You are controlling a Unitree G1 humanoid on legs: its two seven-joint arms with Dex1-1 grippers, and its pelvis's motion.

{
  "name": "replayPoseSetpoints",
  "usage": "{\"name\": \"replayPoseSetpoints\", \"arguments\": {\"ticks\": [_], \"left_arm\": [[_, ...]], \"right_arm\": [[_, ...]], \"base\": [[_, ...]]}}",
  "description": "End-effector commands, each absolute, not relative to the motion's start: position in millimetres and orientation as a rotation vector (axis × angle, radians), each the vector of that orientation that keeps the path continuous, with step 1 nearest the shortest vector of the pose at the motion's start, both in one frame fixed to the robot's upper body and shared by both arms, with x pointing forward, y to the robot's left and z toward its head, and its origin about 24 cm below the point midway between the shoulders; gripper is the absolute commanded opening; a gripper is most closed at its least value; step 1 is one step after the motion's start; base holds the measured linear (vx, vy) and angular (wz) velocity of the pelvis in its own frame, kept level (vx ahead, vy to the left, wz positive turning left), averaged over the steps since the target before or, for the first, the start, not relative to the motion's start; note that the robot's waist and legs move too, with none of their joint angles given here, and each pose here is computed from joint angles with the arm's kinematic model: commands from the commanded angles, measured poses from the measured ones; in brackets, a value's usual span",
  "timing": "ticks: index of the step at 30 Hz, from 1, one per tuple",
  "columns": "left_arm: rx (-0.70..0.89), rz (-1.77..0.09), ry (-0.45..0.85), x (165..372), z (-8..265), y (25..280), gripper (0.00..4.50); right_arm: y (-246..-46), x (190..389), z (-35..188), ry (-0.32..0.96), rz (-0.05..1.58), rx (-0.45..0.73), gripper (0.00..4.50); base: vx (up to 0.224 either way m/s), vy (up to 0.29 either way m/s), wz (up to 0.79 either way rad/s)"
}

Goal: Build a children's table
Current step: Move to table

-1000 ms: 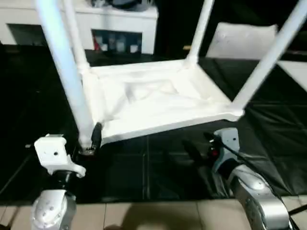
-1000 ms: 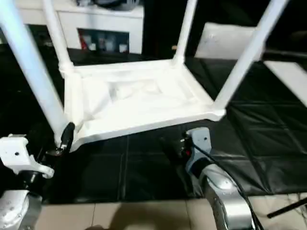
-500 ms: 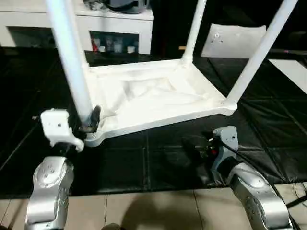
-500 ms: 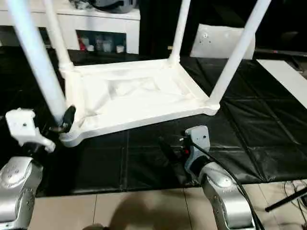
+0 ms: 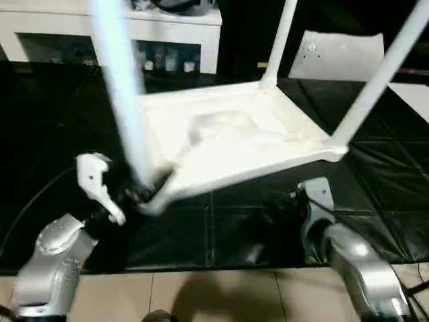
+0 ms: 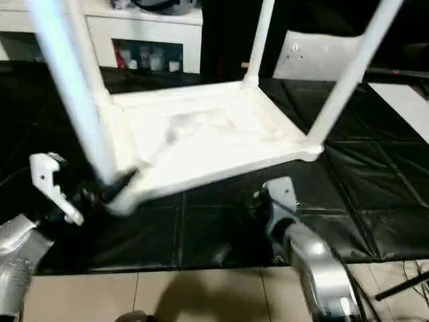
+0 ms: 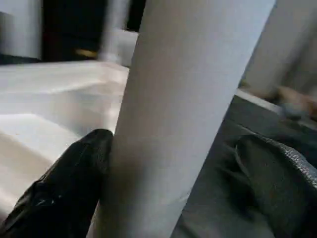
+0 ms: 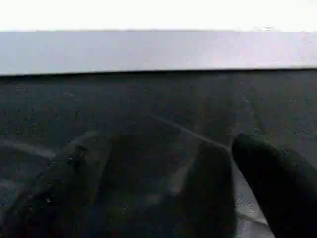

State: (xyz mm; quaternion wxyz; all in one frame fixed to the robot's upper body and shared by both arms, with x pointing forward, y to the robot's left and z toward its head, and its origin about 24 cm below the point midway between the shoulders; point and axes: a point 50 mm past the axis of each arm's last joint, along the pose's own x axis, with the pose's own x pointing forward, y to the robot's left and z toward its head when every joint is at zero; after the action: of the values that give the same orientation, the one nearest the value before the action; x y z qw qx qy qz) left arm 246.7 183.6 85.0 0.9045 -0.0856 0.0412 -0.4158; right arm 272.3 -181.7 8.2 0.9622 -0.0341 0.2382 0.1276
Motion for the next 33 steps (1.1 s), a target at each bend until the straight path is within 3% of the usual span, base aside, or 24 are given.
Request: {"name": "replayPoseSetpoints", "arguments": {"ticks": [1,5,15,17,28,33], "left_arm": [[-0.177,-1.035,0.094,244.3,90.7,160.1,4.45],[-0.174,-1.249,0.150,236.6,91.1,131.3,4.45],[-0.194,-1.452,0.153,228.1,103.3,98.0,4.45],[-0.201,-1.510,0.128,226.9,110.3,84.0,4.45],[-0.199,-1.504,0.036,243.5,117.8,57.1,4.45],[-0.190,-1.428,-0.046,261.0,124.3,43.8,4.45]], "right_arm": [[-185.4,277.6,4.6,0.487,0.231,-0.085,4.50],[-175.4,291.9,0.1,0.490,0.257,-0.104,4.50],[-154.7,310.1,2.1,0.458,0.321,-0.108,4.50],[-139.7,314.2,3.7,0.439,0.377,-0.114,4.50],[-115.5,319.7,6.5,0.398,0.461,-0.083,4.50],[-101.9,319.2,8.5,0.365,0.545,-0.059,4.50]], "base": [[0.000,0.000,0.00],[0.000,0.000,0.00],[0.000,0.000,0.00],[0.000,0.000,0.00],[0.000,0.000,0.00],[0.000,0.000,0.00]]}}
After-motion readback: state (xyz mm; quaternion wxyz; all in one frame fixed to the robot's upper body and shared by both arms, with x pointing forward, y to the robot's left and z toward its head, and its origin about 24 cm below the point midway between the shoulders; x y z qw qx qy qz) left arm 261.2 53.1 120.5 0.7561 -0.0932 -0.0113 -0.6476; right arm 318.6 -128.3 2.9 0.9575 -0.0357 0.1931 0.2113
